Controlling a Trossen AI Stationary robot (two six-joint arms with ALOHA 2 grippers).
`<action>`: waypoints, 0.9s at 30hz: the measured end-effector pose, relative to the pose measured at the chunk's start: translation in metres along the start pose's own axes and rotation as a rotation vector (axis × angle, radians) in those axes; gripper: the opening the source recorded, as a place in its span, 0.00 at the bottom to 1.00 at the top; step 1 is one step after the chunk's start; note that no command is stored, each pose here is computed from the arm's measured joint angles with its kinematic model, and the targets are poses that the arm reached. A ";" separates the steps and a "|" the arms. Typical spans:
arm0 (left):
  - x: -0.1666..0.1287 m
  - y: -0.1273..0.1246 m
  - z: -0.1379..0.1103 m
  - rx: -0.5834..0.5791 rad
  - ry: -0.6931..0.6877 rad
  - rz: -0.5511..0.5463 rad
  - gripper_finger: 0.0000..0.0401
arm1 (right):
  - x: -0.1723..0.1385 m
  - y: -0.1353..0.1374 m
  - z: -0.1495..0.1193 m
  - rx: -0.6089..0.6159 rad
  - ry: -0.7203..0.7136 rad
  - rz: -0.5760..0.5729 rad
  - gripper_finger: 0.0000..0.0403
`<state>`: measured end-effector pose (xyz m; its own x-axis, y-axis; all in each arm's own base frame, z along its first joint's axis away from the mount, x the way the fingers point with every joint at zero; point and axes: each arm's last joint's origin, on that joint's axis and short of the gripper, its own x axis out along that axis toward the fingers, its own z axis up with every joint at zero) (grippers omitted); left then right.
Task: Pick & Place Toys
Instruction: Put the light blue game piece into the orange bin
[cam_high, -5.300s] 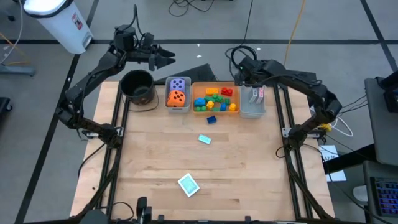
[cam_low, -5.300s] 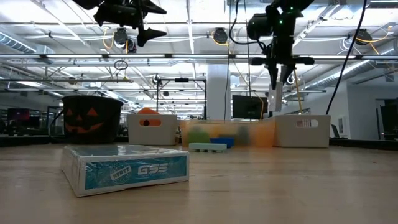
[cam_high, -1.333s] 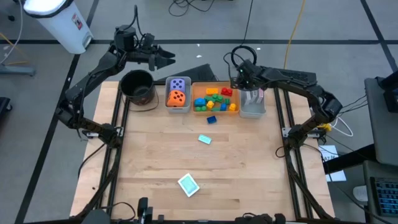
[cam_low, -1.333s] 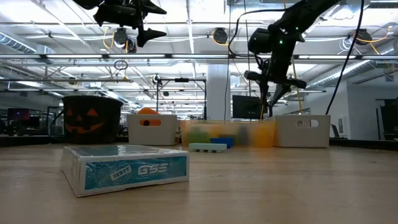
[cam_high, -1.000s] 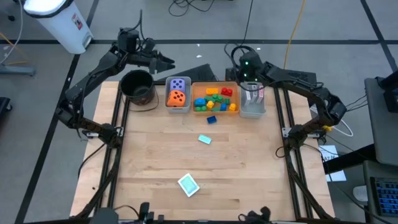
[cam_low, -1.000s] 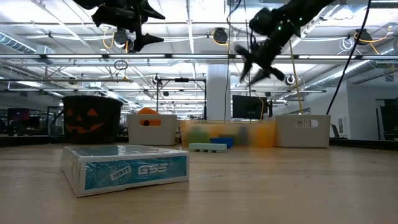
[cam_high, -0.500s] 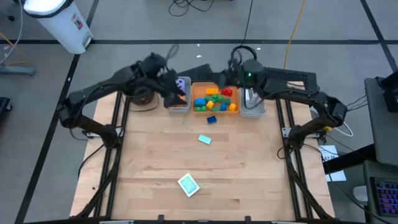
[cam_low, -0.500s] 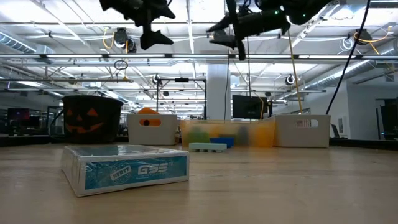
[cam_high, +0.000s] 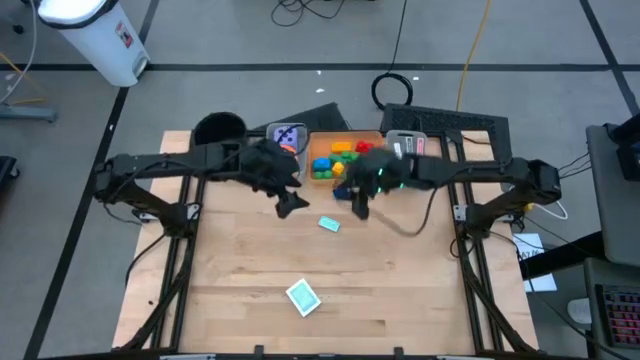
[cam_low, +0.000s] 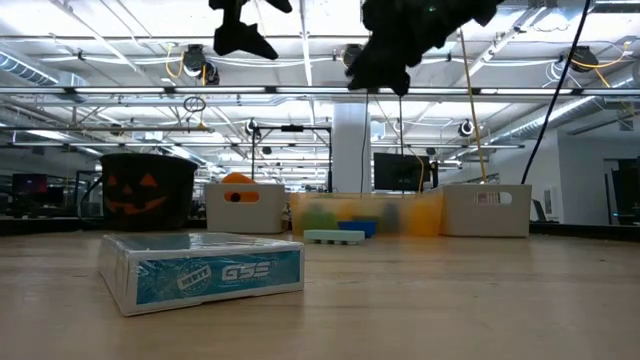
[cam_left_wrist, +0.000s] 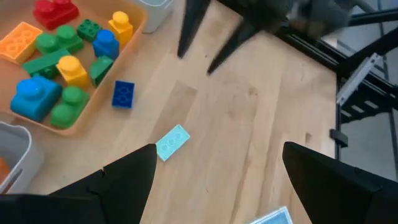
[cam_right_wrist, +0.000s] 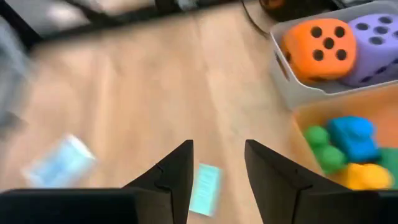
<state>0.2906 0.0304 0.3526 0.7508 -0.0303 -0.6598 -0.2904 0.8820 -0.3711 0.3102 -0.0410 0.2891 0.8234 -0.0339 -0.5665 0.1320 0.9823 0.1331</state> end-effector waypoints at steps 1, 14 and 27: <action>0.000 -0.002 0.000 -0.004 -0.009 0.010 0.88 | 0.006 0.007 -0.003 -0.045 0.014 -0.031 0.34; 0.000 -0.010 -0.003 0.032 0.029 -0.100 0.88 | 0.076 0.034 -0.023 0.121 -0.012 -0.051 0.35; -0.027 -0.036 -0.020 0.147 0.050 -0.202 0.88 | 0.101 0.058 -0.058 0.150 0.147 -0.099 0.63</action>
<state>0.2688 -0.0099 0.3712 0.7536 -0.2325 -0.6148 -0.0455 0.9146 -0.4017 0.3692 0.0235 0.1922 0.7146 -0.0904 -0.6937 0.2977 0.9367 0.1845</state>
